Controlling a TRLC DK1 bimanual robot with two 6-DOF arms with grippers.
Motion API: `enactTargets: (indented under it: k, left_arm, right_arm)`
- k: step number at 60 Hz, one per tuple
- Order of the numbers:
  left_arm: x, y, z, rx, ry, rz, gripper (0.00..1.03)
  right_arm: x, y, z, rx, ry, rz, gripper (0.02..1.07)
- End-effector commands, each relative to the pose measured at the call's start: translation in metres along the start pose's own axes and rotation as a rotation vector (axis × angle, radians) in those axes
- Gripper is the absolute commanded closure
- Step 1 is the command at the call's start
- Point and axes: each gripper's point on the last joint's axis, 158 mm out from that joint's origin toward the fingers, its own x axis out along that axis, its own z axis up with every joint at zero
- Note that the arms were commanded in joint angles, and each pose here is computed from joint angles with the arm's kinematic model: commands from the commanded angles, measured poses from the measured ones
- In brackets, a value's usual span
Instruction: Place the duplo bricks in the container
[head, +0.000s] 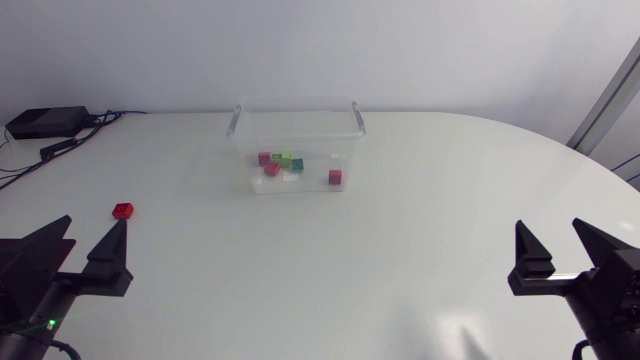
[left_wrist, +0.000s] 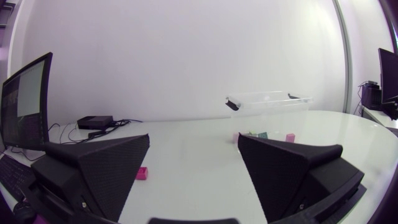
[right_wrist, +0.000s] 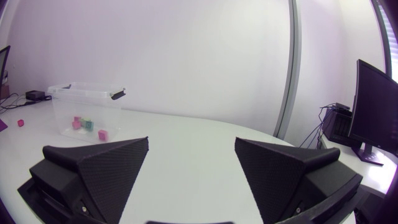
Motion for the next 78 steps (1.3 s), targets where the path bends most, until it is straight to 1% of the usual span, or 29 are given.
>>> enactTargets:
  k: [1,17,23,30,35,42,48,58,62,67,73,78]
  left_arm:
    - [0.000,0.003,-0.002,0.009,-0.014,0.016,0.04]
    - [0.000,0.006,-0.001,0.061,-0.017,0.029,0.04]
    - [-0.001,0.018,0.000,0.062,-0.014,0.073,0.04]
    - [-0.002,0.018,-0.008,0.071,0.047,0.071,0.04]
    - [-0.003,0.019,-0.008,0.066,0.068,0.073,0.04]
    - [0.001,0.021,-0.007,0.061,0.148,0.069,0.04]
    - [0.010,0.035,0.005,0.054,0.234,0.107,0.04]
    - [0.023,0.071,0.040,0.032,0.293,0.210,0.04]
    - [0.036,0.093,0.042,0.046,0.385,0.253,0.06]
    - [0.047,0.120,0.029,0.023,0.531,0.297,0.06]
    - [0.061,0.132,0.007,-0.019,0.692,0.288,0.06]
    - [0.072,0.140,-0.014,0.006,0.784,0.263,0.06]
  right_arm:
    - [0.001,0.001,-0.006,-0.016,0.004,0.003,0.07]
    - [0.001,0.001,-0.006,-0.016,0.004,0.003,0.07]
    - [0.001,0.001,-0.006,-0.016,0.004,0.003,0.07]
    - [0.001,0.001,-0.006,-0.016,0.004,0.003,0.07]
    - [0.001,0.001,-0.006,-0.016,0.004,0.003,0.07]
    - [0.001,0.001,-0.006,-0.016,0.004,0.003,0.07]
    - [0.001,0.001,-0.006,-0.016,0.004,0.003,0.07]
    - [0.001,0.001,-0.006,-0.016,0.004,0.003,0.07]
    - [0.001,0.001,-0.006,-0.016,0.004,0.003,0.07]
    - [0.001,0.001,-0.006,-0.016,0.004,0.003,0.07]
    - [0.001,0.001,-0.006,-0.016,0.004,0.003,0.07]
    - [0.001,0.001,-0.006,-0.014,0.004,0.003,0.07]
